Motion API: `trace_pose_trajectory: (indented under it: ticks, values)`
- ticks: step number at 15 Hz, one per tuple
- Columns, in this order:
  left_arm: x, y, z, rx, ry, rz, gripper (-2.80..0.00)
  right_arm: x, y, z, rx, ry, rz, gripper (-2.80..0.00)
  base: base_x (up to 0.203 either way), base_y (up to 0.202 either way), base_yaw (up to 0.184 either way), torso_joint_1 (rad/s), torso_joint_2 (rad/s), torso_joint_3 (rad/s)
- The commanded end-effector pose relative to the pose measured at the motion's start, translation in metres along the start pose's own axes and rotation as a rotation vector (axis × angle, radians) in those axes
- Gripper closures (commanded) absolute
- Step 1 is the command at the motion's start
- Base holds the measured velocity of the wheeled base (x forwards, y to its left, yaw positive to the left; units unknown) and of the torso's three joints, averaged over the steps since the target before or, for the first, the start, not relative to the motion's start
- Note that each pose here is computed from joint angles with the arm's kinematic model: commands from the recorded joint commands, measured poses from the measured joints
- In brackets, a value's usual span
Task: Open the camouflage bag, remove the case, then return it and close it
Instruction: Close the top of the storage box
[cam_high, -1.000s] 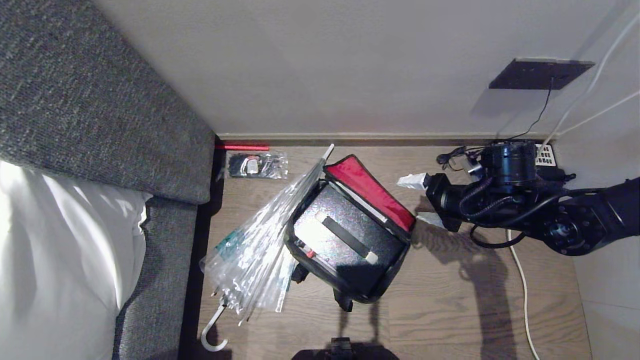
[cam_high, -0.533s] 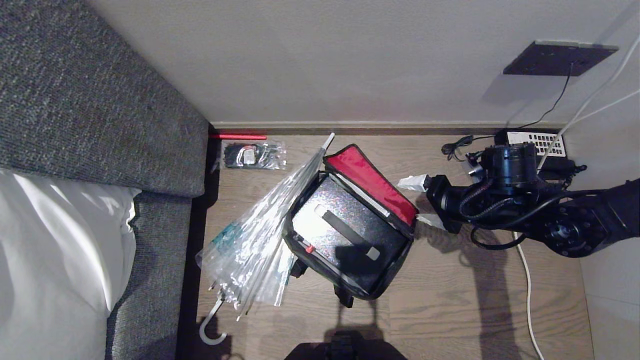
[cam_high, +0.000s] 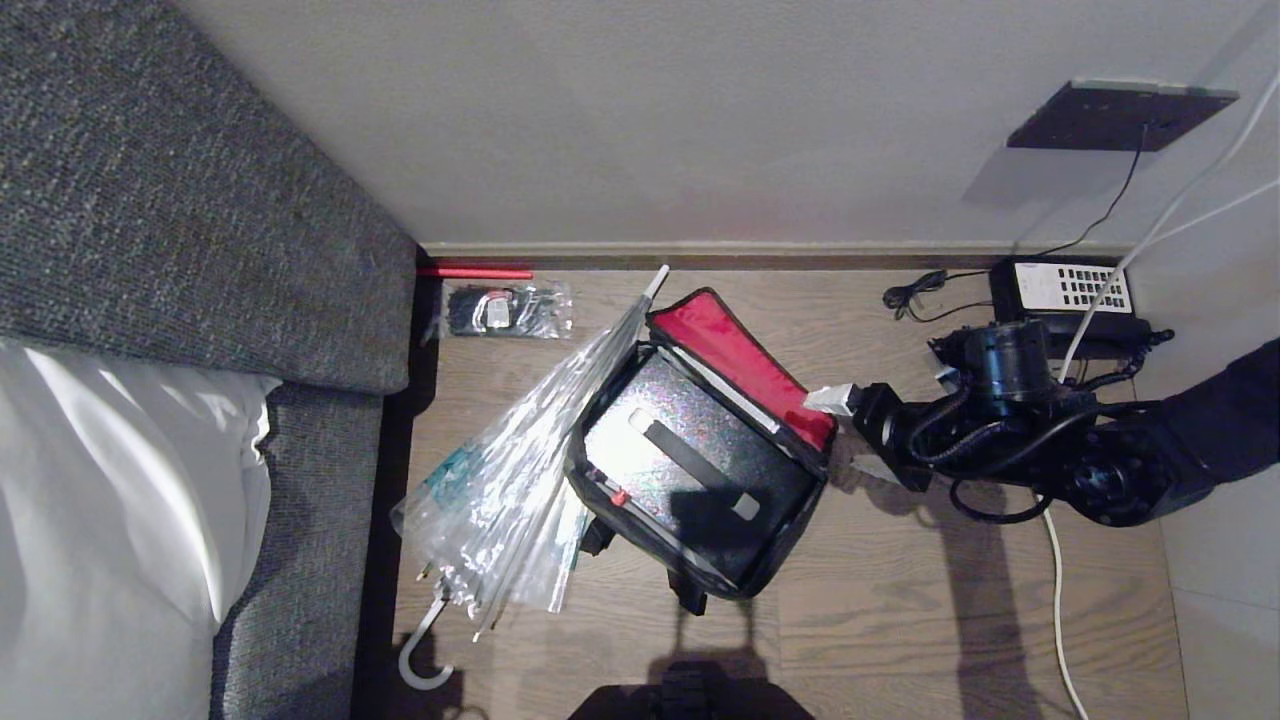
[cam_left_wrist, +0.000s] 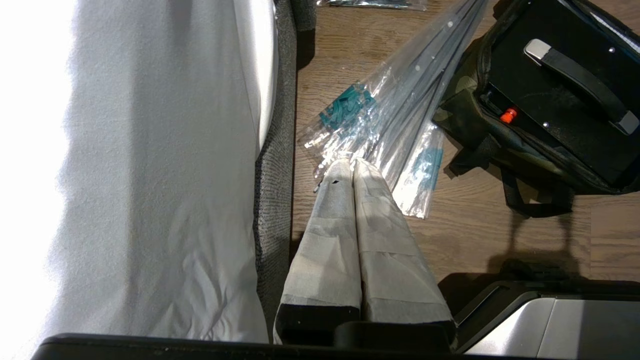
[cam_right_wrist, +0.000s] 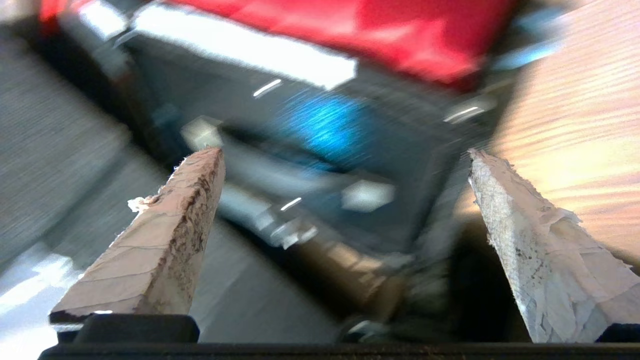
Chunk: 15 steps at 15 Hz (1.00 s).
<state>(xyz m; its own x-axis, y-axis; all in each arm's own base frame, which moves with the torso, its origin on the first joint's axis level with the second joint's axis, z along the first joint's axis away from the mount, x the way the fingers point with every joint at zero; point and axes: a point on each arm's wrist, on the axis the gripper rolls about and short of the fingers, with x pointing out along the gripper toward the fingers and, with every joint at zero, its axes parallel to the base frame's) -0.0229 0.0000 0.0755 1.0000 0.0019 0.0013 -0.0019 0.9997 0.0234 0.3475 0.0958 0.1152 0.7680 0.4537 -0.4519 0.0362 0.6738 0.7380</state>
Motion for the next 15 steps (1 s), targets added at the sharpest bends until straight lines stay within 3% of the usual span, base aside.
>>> trace_pose_trajectory:
  ticks: [1,5,8,11,15]
  values:
    - [0.000,0.000,0.000,0.000,0.000,0.001,0.00,0.018,-0.025,-0.002,0.015,0.013,-0.073,-2.80,0.000,0.000,0.000,0.000,0.00,0.000]
    - [0.000,0.000,0.000,0.000,0.000,0.001,0.00,0.042,-0.048,-0.014,-0.017,-0.043,-0.250,-2.80,0.000,0.000,0.000,0.000,0.00,0.000]
    - [0.000,0.000,0.000,0.000,0.000,0.001,0.00,0.071,-0.043,-0.003,-0.033,-0.132,-0.388,-2.80,0.000,0.000,0.000,0.000,0.00,0.000]
    - [0.000,0.000,0.000,0.000,0.000,0.001,0.00,0.094,-0.033,-0.006,-0.007,-0.127,-0.507,-2.80,0.000,0.000,0.000,0.000,0.00,0.000]
    - [0.000,0.000,0.000,0.000,0.000,0.001,0.00,0.110,-0.026,-0.007,0.047,-0.148,-0.499,-2.80,0.000,0.000,0.000,0.000,0.00,0.000]
